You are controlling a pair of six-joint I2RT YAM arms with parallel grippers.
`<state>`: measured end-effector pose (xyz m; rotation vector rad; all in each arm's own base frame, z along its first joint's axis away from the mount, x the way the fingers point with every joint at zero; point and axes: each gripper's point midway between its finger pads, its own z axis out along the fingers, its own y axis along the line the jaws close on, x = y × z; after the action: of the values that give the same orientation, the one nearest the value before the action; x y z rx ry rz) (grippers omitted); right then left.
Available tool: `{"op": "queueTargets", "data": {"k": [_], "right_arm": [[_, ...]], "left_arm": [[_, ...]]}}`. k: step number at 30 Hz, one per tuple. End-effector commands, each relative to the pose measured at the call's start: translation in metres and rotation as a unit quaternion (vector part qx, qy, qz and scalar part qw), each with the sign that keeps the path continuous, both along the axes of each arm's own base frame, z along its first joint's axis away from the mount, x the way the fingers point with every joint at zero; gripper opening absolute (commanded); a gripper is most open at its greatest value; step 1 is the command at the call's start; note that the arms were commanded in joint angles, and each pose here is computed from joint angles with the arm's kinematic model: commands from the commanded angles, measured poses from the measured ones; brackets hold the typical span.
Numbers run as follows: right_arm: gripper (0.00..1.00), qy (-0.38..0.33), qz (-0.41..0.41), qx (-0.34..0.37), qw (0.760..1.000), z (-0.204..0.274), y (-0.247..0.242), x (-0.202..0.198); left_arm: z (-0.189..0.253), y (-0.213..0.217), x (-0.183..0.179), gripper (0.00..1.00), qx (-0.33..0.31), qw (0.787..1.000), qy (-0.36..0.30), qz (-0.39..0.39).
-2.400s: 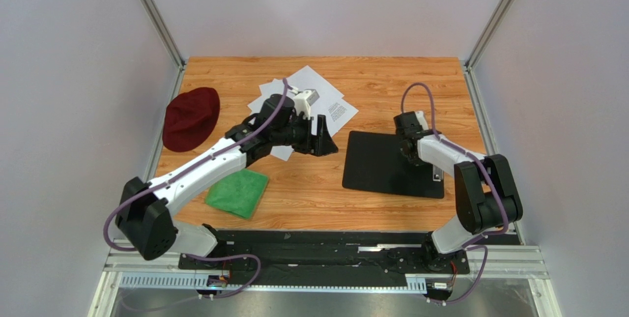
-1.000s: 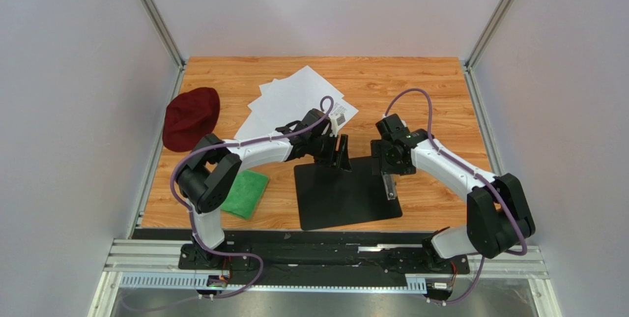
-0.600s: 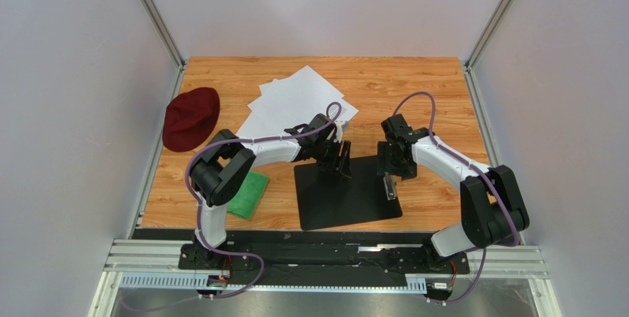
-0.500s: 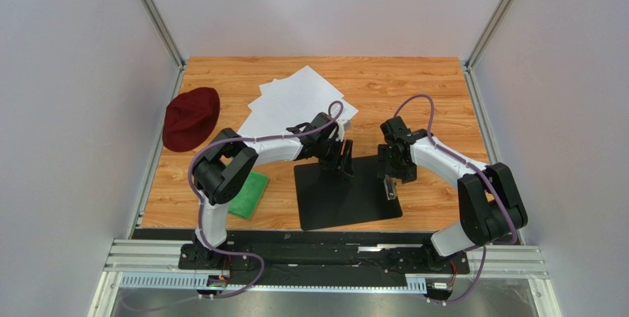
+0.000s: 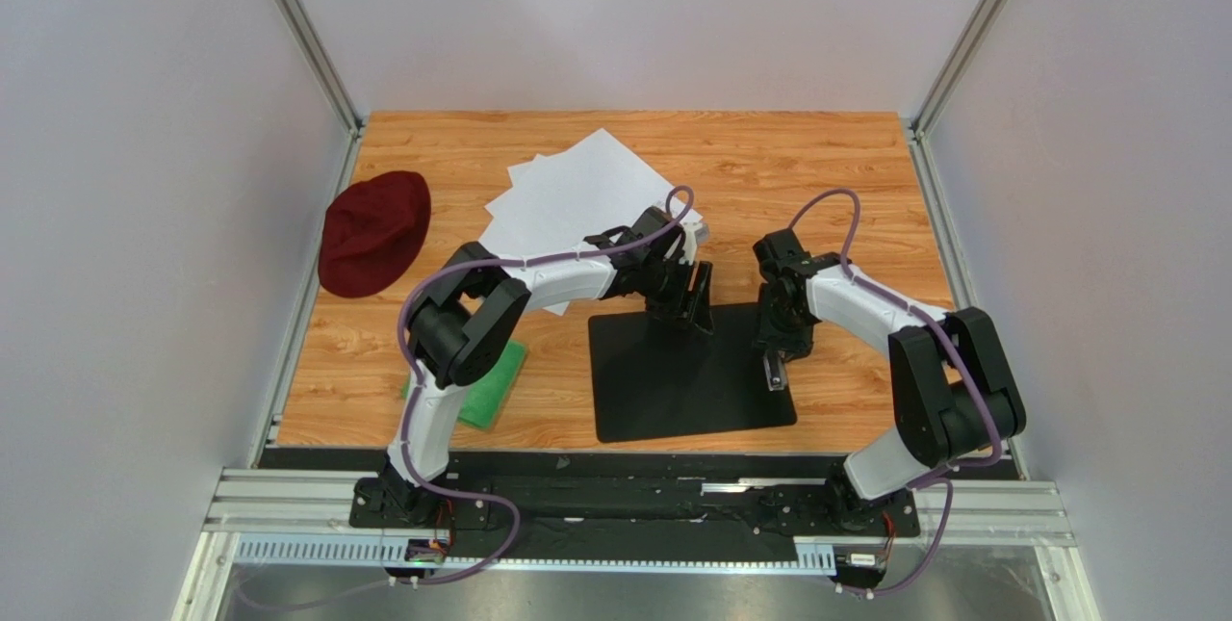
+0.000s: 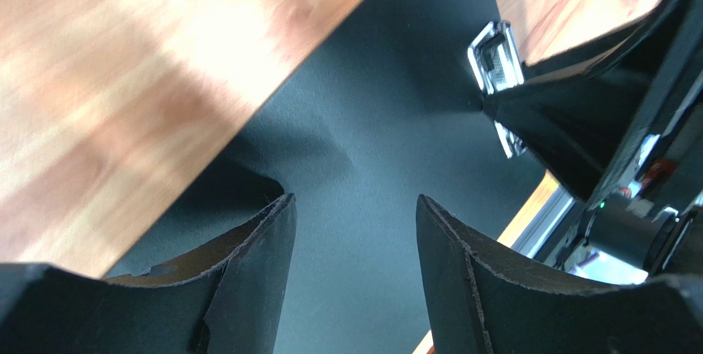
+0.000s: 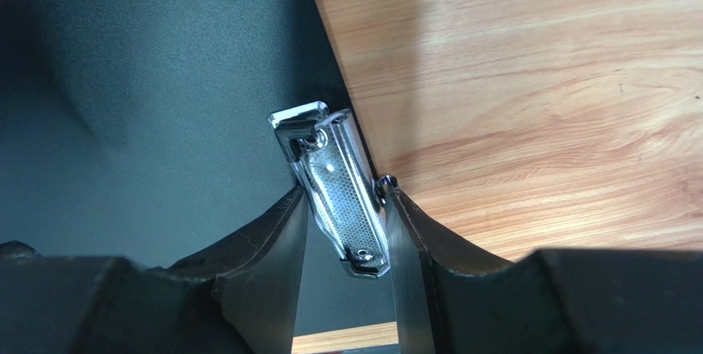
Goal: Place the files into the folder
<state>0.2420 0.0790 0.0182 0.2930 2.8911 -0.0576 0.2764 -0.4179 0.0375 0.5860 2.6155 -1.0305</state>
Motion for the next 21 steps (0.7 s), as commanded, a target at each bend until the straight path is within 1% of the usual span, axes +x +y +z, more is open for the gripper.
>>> {"op": "queueTargets", "data": {"k": [1,3,5,6,8,9,10,11,12,13,14,15,16,17,18,19,20,21], "right_arm": [[0.42,0.011,-0.041,-0.044,0.998,-0.011,-0.024,-0.005],[0.39,0.009,-0.056,-0.053,0.997,-0.011,-0.033,-0.004],[0.38,0.004,-0.062,-0.075,0.995,-0.005,-0.045,-0.005],[0.39,-0.011,-0.066,-0.101,0.993,0.003,-0.055,-0.002],[0.45,-0.034,-0.057,-0.098,0.993,0.017,-0.053,0.008],[0.48,-0.049,-0.047,-0.099,0.993,0.026,-0.049,0.014],[0.54,-0.062,-0.042,-0.099,0.992,0.035,-0.046,0.021],[0.56,-0.075,-0.031,-0.1,0.992,0.043,-0.042,0.029],[0.57,-0.107,-0.019,-0.099,0.989,0.062,-0.03,0.049],[0.59,-0.123,-0.011,-0.099,0.987,0.072,-0.024,0.061],[0.61,-0.136,-0.007,-0.1,0.986,0.081,-0.019,0.07],[0.62,-0.164,-0.004,-0.084,0.983,0.101,-0.004,0.093],[0.63,-0.183,-0.002,-0.061,0.981,0.109,0.008,0.106],[0.64,-0.201,0.003,-0.027,0.979,0.118,0.024,0.121],[0.66,-0.204,0.03,0.049,0.977,0.121,0.058,0.137],[0.71,-0.246,0.036,0.098,0.964,0.135,0.082,0.164],[0.78,-0.259,0.034,0.123,0.957,0.139,0.095,0.18],[0.84,-0.238,0.031,0.153,0.959,0.121,0.113,0.193]], "left_arm": [[-0.015,-0.005,-0.003,0.65,0.026,0.999,0.004,-0.021],[-0.005,-0.011,-0.003,0.66,0.022,0.999,-0.002,-0.028],[0.014,-0.014,-0.004,0.7,0.005,0.999,-0.01,-0.033],[0.037,-0.013,-0.004,0.71,-0.007,0.999,-0.027,-0.036],[0.062,-0.005,-0.001,0.76,-0.015,0.998,-0.048,-0.026],[0.097,0.001,0.003,0.78,-0.033,0.996,-0.079,-0.012],[0.113,0.008,0.005,0.82,-0.043,0.995,-0.093,-0.002],[0.119,0.024,0.014,0.84,-0.043,0.994,-0.099,0.02],[0.147,0.037,0.02,0.85,-0.06,0.99,-0.122,0.044],[0.155,0.049,0.026,0.86,-0.063,0.988,-0.127,0.061],[0.157,0.072,0.042,0.86,-0.06,0.985,-0.13,0.095],[0.169,0.087,0.052,0.86,-0.064,0.98,-0.141,0.125],[0.17,0.1,0.062,0.86,-0.062,0.977,-0.142,0.146],[0.168,0.123,0.081,0.85,-0.06,0.971,-0.142,0.181],[0.166,0.131,0.095,0.83,-0.067,0.968,-0.136,0.202],[0.161,0.138,0.107,0.81,-0.067,0.965,-0.131,0.218],[0.166,0.153,0.128,0.79,-0.073,0.958,-0.131,0.243],[0.147,0.154,0.141,0.76,-0.074,0.96,-0.1,0.253]]}}
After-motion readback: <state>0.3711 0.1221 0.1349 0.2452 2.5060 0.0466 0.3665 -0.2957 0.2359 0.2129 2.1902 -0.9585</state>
